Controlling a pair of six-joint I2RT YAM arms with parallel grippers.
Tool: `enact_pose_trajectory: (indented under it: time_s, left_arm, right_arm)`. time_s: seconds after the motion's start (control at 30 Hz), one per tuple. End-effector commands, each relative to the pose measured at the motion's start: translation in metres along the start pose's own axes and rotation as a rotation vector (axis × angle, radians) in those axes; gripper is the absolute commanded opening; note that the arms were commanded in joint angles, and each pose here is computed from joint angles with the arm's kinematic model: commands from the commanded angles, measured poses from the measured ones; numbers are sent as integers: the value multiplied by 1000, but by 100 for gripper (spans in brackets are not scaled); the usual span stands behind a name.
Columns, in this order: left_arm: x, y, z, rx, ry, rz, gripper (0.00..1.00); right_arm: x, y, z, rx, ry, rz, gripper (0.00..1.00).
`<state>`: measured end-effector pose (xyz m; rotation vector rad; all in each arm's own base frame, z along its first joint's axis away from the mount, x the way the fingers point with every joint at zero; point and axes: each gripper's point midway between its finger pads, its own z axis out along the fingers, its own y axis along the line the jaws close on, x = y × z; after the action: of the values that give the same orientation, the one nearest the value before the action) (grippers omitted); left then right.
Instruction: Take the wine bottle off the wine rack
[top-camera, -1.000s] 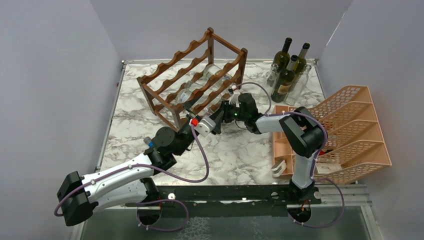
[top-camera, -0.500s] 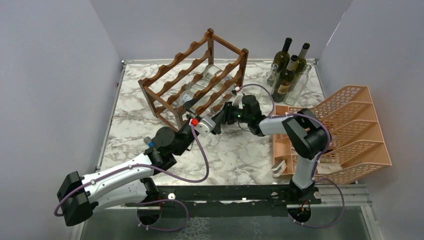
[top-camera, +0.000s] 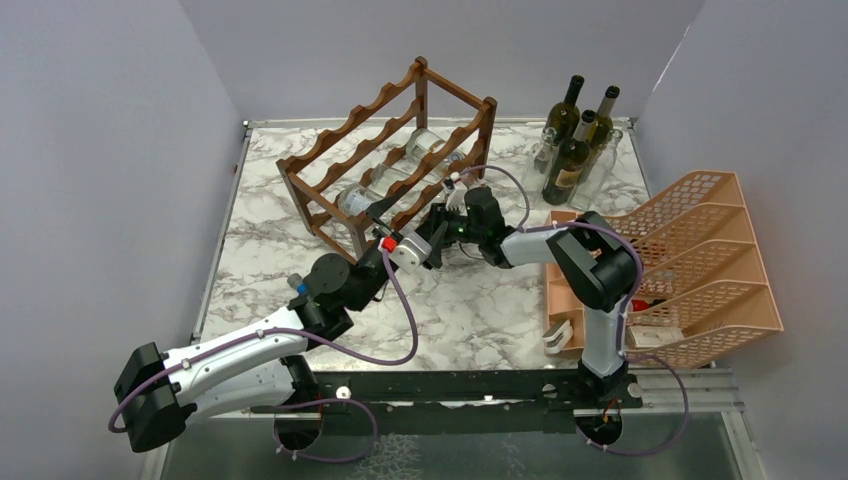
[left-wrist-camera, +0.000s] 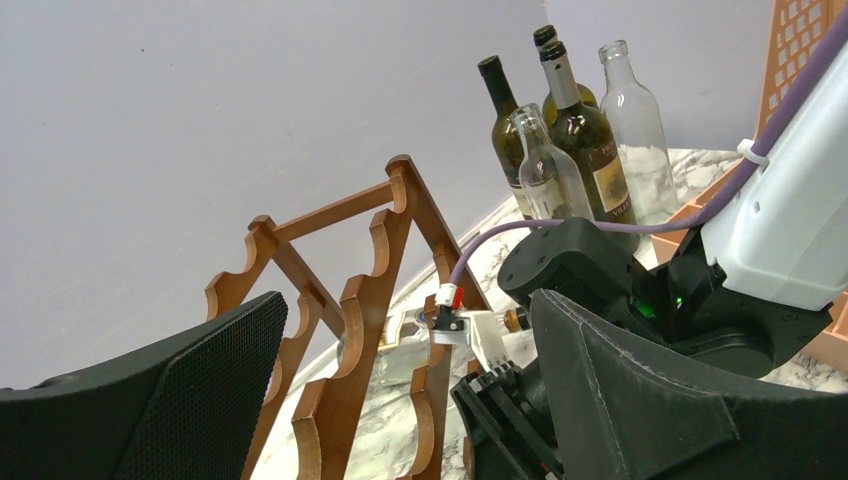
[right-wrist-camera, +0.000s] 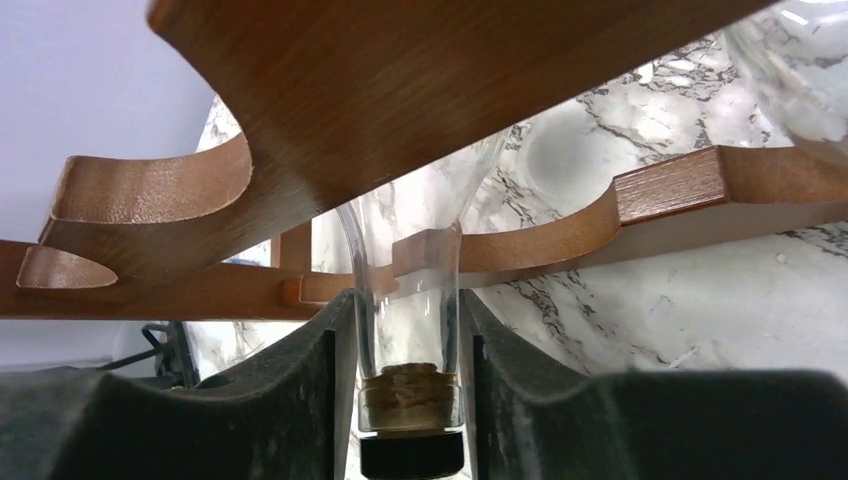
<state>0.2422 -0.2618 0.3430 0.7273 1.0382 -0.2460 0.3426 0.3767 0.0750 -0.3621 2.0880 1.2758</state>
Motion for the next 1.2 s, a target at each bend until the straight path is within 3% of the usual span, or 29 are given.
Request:
enact_pose_trajectory:
  time_s: [0.0, 0.1, 0.43, 0.73, 0.97, 1.17]
  left_arm:
    - [-6, 4, -2, -15, -25, -6, 99]
    - [-7, 4, -3, -17, -28, -5, 99]
    - [-10, 6, -4, -18, -39, -10, 99]
    - [-8, 5, -4, -19, -32, -5, 99]
    - [-10, 7, -4, -21, -37, -4, 99]
    - [-10, 7, -4, -22, -36, -1, 99]
  right_arm:
    - [-11, 5, 4, 13, -35, -8, 48]
    - [-14, -2, -10, 30, -51, -22, 61]
    - [-37, -43, -68, 166, -97, -49, 86]
    - [-65, -92, -73, 269, -118, 1, 86]
    - [-82, -102, -54, 249, -119, -12, 86]
    - [-83, -102, -38, 185, -123, -3, 79]
